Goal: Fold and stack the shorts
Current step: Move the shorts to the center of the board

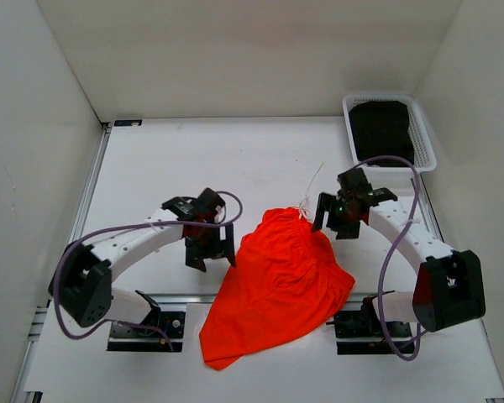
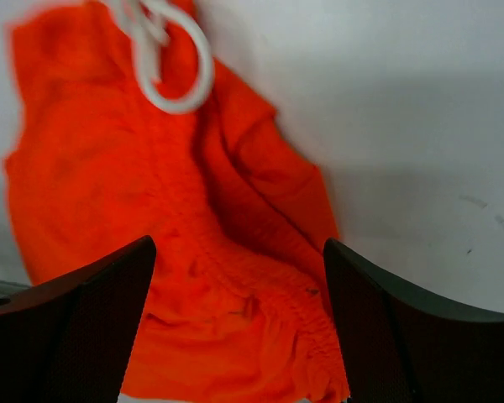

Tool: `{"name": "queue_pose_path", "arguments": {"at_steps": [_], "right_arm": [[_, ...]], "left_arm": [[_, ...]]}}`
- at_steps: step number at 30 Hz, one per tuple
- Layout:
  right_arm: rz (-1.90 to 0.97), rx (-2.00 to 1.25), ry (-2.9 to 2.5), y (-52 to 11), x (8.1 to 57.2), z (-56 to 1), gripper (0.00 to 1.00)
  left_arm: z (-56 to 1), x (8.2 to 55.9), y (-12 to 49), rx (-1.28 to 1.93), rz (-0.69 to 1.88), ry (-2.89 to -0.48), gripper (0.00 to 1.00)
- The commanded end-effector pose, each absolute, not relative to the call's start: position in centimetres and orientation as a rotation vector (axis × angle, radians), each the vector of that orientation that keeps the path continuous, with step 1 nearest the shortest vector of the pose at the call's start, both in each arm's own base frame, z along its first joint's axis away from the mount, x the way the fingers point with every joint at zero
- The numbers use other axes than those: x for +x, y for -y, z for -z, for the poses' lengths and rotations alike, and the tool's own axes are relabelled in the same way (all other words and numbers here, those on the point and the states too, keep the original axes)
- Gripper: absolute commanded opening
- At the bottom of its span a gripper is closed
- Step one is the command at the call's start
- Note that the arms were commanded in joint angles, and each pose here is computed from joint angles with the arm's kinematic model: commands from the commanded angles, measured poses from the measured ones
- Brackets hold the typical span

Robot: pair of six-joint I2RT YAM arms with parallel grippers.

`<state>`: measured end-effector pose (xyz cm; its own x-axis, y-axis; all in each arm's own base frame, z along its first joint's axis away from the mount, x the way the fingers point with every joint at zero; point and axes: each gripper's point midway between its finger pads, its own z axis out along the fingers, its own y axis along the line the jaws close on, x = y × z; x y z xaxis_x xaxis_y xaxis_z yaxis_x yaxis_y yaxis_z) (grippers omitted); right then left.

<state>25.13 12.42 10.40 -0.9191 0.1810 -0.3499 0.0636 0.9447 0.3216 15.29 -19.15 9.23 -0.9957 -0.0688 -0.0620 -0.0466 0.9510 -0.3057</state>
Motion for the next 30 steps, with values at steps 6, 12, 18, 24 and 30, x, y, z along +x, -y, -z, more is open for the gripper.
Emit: {"name": "queue_pose_path", "arguments": {"at_steps": [6,12,18,24,30], "right_arm": [[-0.569,0.041,-2.817,-16.8,22.5,-6.6,0.78],[-0.563,-0.058,-2.796,-18.8,23.0,-7.3,0.1],[-0.569,-0.119,-2.594,-19.8,26.9,-14.3,0.0],[-0.574,-0.189,-2.264,-20.6,31.5,-28.6,0.0],[-0.552,-0.187,-1.961,-19.2,33.6,-39.7,0.0]], "left_arm": [[-5.6,12.5,24.6,0.109,0.5,-3.148,0.94],[-3.8,13.5,24.4,0.134,0.405,-3.168,0.17],[-10.7,22.5,21.1,-0.049,0.288,-2.936,0.1],[-22.9,28.7,16.6,-0.187,0.238,-2.67,0.1],[-34.1,33.9,12.0,-0.309,0.322,-2.38,0.1]]}}
